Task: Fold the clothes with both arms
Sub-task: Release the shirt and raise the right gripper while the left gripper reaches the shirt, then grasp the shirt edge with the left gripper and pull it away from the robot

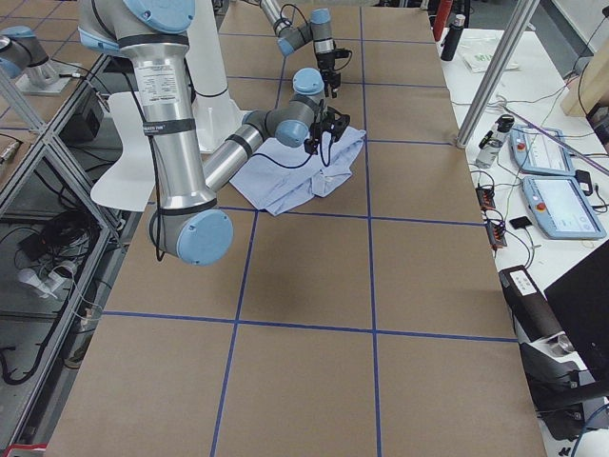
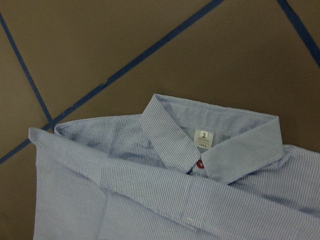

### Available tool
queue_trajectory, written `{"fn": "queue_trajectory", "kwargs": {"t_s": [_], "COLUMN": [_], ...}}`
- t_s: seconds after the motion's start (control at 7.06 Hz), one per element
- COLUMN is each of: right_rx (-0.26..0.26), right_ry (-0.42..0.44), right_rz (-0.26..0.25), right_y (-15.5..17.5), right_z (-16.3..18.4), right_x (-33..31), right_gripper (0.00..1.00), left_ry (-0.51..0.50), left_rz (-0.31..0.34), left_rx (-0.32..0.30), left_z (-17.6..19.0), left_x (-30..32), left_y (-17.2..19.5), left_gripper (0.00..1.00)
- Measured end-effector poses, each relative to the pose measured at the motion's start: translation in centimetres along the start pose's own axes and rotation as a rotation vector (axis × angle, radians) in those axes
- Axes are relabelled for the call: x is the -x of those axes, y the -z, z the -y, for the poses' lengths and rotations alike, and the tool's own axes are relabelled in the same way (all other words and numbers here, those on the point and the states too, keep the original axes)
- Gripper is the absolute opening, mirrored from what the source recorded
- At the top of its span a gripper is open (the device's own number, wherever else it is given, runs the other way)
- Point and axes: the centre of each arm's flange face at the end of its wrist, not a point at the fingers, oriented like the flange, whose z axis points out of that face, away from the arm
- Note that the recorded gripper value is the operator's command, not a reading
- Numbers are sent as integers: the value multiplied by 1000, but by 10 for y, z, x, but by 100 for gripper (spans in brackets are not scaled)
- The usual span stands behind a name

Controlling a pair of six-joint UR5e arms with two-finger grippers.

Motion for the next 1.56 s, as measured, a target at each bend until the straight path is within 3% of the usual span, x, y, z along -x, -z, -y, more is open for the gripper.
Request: {"fn": "queue_trajectory", "kwargs": {"t_s": [0.28,0.85,0.99,1.13,1.56], "right_rx": [-26,-30,-30,-30,-31], "right_ry": [7,19,21,21,20], "right_rz": [-11,-14,-14,-14,-16], "right_y": [-10,-11,-11,-11,-11], "right_z": [9,11,11,12,13], "right_x": [1,1,1,1,0], "right_gripper": [100,100,100,100,100], "left_ry": [37,43,41,42,40], "left_rz": [19,57,56,57,54], "left_rx": [18,19,15,12,12], "left_z": [-14,-53,-55,-55,-56], "left_x": [8,39,41,42,42], "left_y": [-10,-41,-43,-43,-42], "left_gripper": [59,55,37,0,0]}}
